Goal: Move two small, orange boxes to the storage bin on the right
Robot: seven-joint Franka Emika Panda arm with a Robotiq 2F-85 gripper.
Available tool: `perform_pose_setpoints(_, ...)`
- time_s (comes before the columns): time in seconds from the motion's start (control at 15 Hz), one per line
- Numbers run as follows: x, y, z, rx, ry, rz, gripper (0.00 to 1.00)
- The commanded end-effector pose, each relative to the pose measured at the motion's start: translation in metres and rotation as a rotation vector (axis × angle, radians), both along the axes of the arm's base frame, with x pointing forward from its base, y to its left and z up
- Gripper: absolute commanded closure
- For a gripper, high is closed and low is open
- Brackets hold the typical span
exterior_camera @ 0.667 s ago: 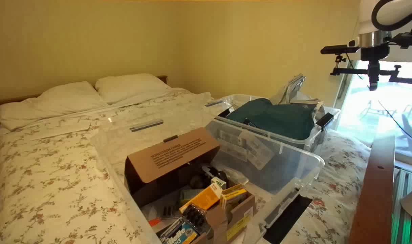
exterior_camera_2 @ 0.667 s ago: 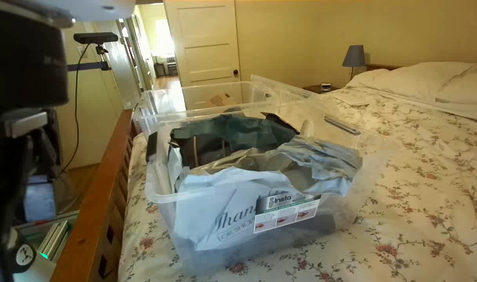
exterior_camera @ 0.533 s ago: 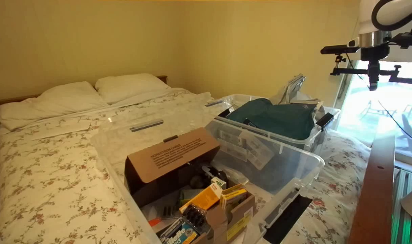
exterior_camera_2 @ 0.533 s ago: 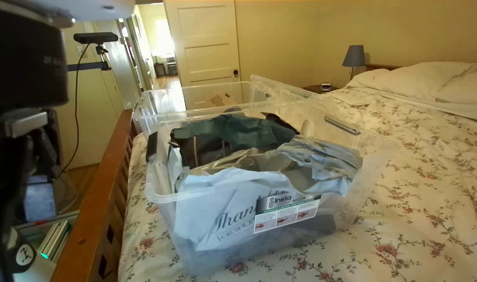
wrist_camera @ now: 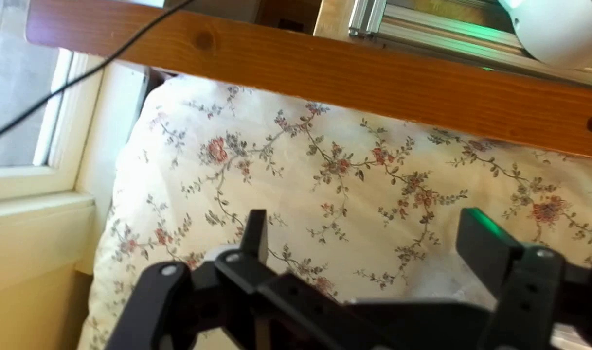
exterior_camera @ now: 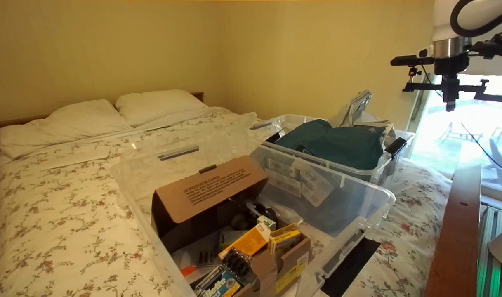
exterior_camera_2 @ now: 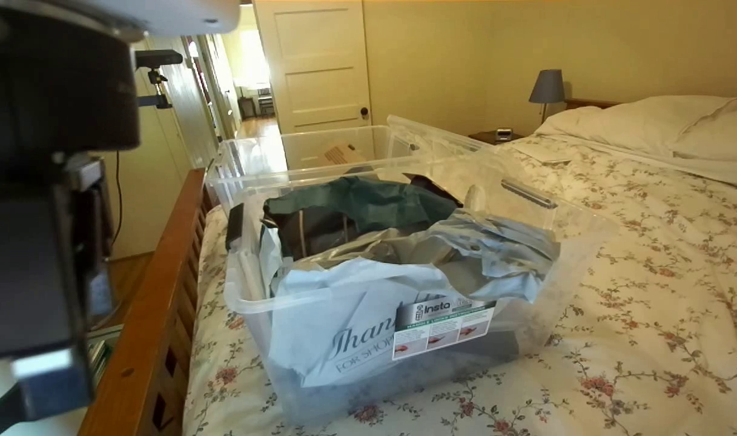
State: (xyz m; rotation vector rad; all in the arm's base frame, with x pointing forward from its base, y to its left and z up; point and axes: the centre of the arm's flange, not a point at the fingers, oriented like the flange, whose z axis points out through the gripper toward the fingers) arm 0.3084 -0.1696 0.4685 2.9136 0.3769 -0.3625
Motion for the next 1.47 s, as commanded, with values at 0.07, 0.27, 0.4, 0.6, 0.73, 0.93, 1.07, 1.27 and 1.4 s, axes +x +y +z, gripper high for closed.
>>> perform_pose_setpoints(0.07,0.005,0.103,0.01,0.049,-0.034,0.242,0.0)
perform_pose_setpoints(0.27,0.009,0.182,0.028,0.057,-0.057,0.416,0.0)
perform_pose_setpoints(0.4,0.006,0.239,0.029,0.055,-0.067,0.543,0.0)
perform_pose_setpoints(0.6,-0.003,0.322,0.021,0.082,-0.067,0.733,0.0)
perform_pose_setpoints(0.73,-0.011,0.373,0.016,0.093,-0.058,0.862,0.0)
perform_pose_setpoints(0.93,-0.03,0.375,0.015,0.067,-0.077,0.883,0.0)
perform_pose_setpoints(1.07,-0.029,0.386,0.011,0.066,-0.062,0.909,0.0)
perform_pose_setpoints(1.27,-0.024,0.385,0.01,0.073,-0.052,0.913,0.0)
perform_pose_setpoints(1.4,-0.016,0.413,0.006,0.14,-0.185,1.018,0.0)
